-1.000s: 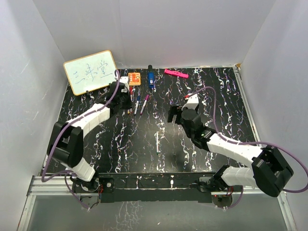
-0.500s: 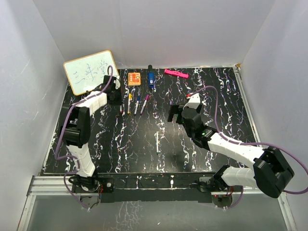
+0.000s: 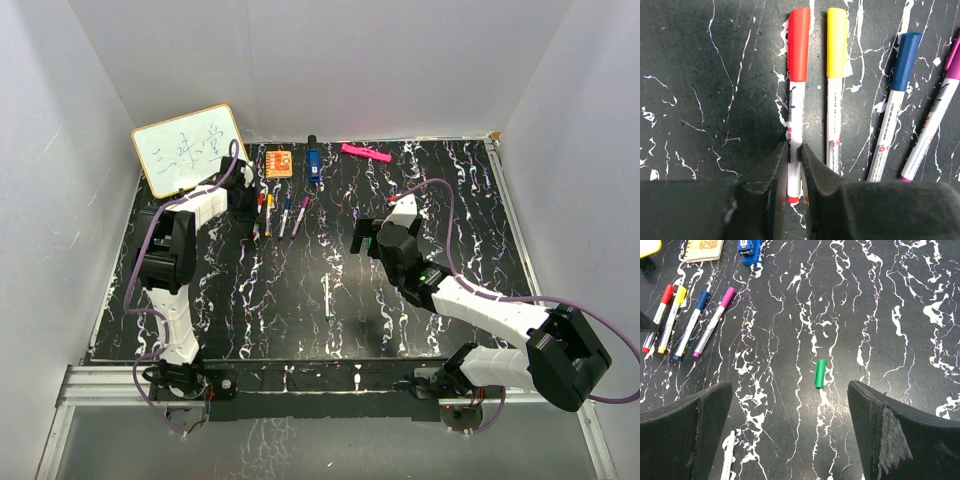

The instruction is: Insert the pens into the pen caps

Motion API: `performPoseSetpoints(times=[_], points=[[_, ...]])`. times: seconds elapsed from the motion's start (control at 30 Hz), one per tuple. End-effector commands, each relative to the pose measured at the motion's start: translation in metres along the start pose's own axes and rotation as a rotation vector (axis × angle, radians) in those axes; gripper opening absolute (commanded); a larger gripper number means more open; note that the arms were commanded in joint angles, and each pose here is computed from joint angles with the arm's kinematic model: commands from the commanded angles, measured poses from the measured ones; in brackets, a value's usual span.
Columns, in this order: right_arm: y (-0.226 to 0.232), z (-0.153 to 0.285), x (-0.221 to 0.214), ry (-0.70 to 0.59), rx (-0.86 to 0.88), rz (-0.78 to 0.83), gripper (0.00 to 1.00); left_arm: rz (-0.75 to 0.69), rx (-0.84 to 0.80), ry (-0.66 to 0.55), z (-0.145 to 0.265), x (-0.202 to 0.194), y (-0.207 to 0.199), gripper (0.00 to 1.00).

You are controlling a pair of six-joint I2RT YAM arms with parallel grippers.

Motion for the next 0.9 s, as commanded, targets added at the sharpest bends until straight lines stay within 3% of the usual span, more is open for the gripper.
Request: performPoseSetpoints(times=[0.0,0.33,0.57,0.73,0.87], points=[[0.011,-0.002,0.032,-0.082,0.001,-0.046,0.98,0.025,-0.004,0.026,0.000,0.000,-0.002,0.17],[0.006,-0.004,0.031,-0.088,-0.031,-0.049,0.98,0.035,0.023,-0.033,0.021,0.026,0.001,0.32],[-0.002,-0.011,0.026,-0.079,-0.064,-0.093,0.98,0.007,0.022,-0.130,0.066,0.049,-0.004,0.33],[-0.002,-0.014,0.022,-0.058,-0.052,-0.098,0.95,-0.024,-0.056,-0.129,0.093,0.026,-0.030,0.31],[-0.008,-0.015,0.020,-0.055,-0.083,-0.088,0.88,-0.114,-0.105,-0.049,0.101,-0.024,-0.073,0.34]])
Point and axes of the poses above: each gripper's point midway between its finger pads, its own z axis back along the fingers, its own y axis along the line the jaws close on, x = y × z, the point moved 2 cm from there along z, back along the fingers, and after that the axes turned 6 degrees about -z, right-handed, at the moved point
